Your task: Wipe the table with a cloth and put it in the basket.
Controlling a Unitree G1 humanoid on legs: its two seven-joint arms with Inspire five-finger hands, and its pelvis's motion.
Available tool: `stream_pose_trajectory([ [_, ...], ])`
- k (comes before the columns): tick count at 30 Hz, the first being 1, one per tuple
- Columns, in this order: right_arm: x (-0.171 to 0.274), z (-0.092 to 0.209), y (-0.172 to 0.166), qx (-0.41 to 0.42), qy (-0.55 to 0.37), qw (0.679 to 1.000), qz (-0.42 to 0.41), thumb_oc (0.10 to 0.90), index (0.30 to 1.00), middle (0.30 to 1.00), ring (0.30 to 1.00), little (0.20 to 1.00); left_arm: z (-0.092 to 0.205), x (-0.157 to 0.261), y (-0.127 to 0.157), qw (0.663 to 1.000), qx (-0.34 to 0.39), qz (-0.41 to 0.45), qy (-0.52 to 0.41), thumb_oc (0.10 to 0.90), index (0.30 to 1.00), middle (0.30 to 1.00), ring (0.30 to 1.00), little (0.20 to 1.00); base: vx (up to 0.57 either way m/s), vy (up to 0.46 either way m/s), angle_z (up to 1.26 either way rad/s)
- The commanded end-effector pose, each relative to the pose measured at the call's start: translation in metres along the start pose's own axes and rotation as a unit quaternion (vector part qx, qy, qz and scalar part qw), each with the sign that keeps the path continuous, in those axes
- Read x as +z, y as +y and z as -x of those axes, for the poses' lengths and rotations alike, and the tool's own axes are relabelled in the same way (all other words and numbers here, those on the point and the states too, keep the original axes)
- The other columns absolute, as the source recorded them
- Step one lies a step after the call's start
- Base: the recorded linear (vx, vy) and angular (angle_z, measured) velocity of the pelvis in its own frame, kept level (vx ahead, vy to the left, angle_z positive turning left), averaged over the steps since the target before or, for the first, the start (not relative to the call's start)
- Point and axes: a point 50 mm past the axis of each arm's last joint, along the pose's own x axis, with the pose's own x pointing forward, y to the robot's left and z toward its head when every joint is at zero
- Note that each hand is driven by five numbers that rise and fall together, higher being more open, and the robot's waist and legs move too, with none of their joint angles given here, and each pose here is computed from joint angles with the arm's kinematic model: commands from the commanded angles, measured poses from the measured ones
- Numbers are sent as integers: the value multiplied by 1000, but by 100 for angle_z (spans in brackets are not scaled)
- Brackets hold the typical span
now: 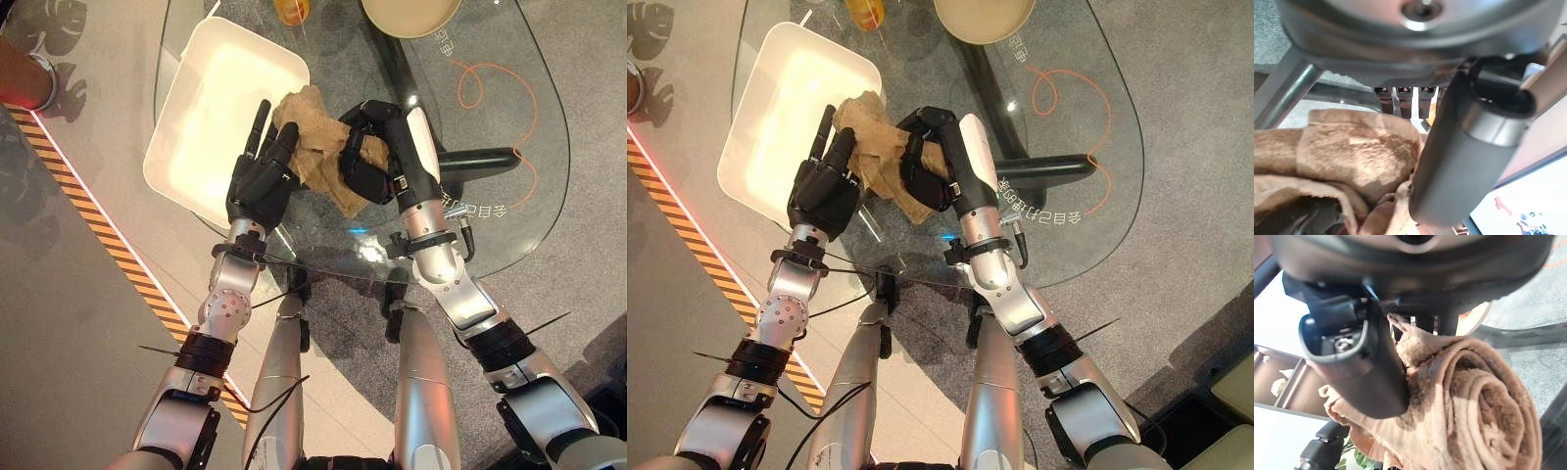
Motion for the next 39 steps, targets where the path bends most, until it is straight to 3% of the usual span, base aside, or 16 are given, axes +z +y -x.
stream_pose_trajectory([
  [1,107,-25,-14,-36,-243,965,-89,100,300,300,300,200,-21,20,-60,987,-157,3,-39,800,900,900,900,900,0,0,0],
  [29,107,-25,-10,-17,-232,969,-85,100,300,300,300,200,-19,12,-71,978,-209,-13,-4,800,900,900,900,900,0,0,0],
  [30,106,-25,-10,-17,-231,969,-85,100,300,300,300,200,-20,13,-71,977,-212,-14,-3,520,660,660,660,620,0,0,0],
  [31,106,-25,-10,-16,-231,969,-85,100,300,300,300,200,-20,13,-71,977,-213,-16,-3,440,592,592,592,540,0,0,0],
  [32,106,-26,-10,-16,-231,969,-85,100,300,300,300,200,-20,14,-72,977,-213,-18,-6,306,476,476,476,406,0,0,0],
  [33,106,-26,-10,-15,-231,969,-85,100,300,300,300,200,-20,14,-72,977,-214,-18,-6,100,300,300,300,200,0,0,0],
  [39,107,-25,-10,-16,-231,969,-85,100,300,300,300,200,-19,15,-72,976,-218,-20,-11,100,300,300,300,200,0,0,0],
])
